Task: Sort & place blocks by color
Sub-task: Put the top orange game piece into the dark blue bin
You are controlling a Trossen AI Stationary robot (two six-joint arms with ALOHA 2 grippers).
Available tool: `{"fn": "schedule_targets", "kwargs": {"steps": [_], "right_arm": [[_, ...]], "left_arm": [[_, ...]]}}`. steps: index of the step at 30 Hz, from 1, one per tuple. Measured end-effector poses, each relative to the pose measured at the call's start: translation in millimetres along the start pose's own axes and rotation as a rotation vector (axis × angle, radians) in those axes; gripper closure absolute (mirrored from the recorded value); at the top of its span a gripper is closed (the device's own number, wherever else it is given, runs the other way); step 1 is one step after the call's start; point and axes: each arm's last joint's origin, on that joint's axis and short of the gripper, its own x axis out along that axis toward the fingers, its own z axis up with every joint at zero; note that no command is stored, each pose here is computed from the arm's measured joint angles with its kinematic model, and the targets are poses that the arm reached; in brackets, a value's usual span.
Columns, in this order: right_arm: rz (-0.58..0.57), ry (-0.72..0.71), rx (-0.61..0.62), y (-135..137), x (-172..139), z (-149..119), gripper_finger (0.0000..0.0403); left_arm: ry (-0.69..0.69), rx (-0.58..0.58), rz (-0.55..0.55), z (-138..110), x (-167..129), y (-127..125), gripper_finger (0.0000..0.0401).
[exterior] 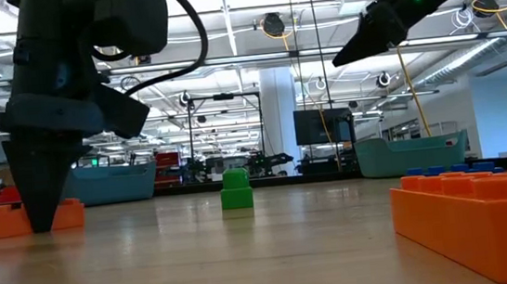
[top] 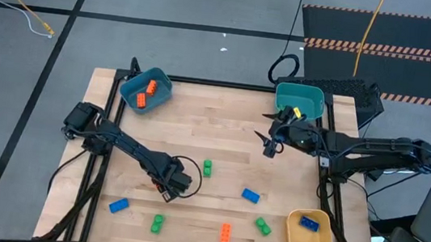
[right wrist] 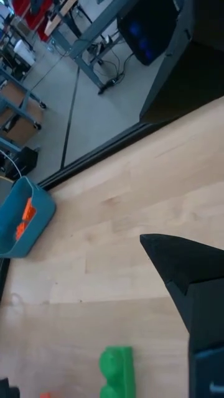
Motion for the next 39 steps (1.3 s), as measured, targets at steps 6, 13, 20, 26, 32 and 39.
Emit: {"fn": "schedule_targets", "kwargs": {"steps": [6,13,20,26,32,39], "right_arm": [[0.02,-0.002,0.011,4.2,-1.9,0.4,0.0106],[0.023,0.03,0.006,4.9,-2.0,-2.9,0.0106],[0.023,0.03,-0.004,4.7,-1.9,-2.9,0.0106],[0.001,0.02,-0.058,0.7,-0.4,-1.9,0.0106],[-0.069,-0.027,-0.109,-12.5,3.6,2.6,0.0106],[-0.155,-0.082,-0.105,-28.1,6.7,7.6,0.0106]], "left_arm": [[-0.01,0.065,0.012,3.1,-1.3,3.6,0.0265],[-0.151,0.033,0.147,29.5,-28.4,45.8,0.0265],[-0.271,-0.034,0.167,52.4,-68.6,105.2,0.0265],[-0.333,-0.15,0.281,54.3,-97.5,165.8,0.0265],[-0.302,-0.315,0.334,62.9,-103.8,229.1,0.0265],[-0.364,-0.336,0.296,77.8,-104.1,263.8,0.0236]]}}
